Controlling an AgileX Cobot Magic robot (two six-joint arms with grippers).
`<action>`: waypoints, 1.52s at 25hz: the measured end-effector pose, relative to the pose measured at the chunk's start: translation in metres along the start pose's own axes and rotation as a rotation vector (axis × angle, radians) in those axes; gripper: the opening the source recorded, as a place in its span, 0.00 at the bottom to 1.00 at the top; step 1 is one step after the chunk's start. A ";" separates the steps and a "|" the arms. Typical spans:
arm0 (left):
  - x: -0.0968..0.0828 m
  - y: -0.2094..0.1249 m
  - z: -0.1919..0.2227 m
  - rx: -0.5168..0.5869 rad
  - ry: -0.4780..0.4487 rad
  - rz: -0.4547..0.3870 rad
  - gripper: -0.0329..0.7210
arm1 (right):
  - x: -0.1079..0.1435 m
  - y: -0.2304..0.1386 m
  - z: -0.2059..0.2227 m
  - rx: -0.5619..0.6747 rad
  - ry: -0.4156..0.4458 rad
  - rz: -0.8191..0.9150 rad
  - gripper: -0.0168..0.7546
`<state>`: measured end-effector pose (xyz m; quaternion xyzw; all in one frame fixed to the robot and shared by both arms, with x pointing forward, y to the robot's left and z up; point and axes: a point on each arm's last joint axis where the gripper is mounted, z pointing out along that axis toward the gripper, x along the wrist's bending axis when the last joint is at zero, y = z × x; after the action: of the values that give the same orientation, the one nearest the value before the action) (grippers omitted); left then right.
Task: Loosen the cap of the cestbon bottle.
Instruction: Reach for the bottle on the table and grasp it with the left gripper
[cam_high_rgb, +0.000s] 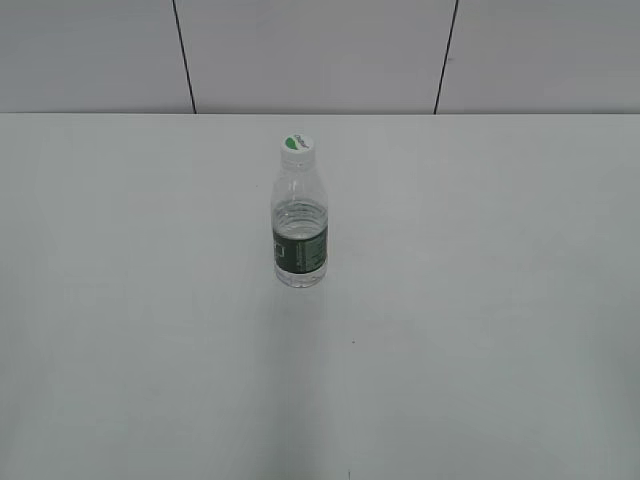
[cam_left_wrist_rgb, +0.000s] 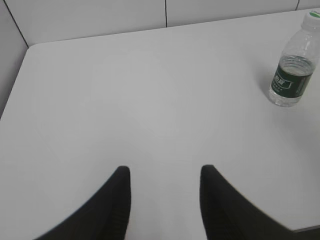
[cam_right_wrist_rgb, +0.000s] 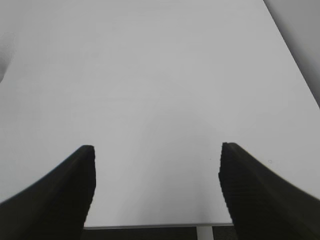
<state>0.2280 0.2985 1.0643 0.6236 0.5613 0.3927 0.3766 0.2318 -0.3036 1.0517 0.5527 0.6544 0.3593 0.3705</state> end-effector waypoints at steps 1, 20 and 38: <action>0.000 0.000 0.000 -0.001 0.000 0.000 0.42 | 0.000 0.000 0.000 0.000 0.000 0.000 0.79; 0.000 0.000 0.000 -0.004 0.000 0.000 0.48 | 0.000 0.000 0.000 0.000 -0.004 -0.002 0.79; 0.005 0.025 -0.005 -0.270 0.062 0.025 0.71 | -0.001 0.000 0.000 0.000 -0.009 -0.005 0.79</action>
<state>0.2340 0.3018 1.0893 0.5619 0.5068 0.4884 0.4345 0.2319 -0.3044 1.0517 0.5528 0.6541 0.3559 0.3740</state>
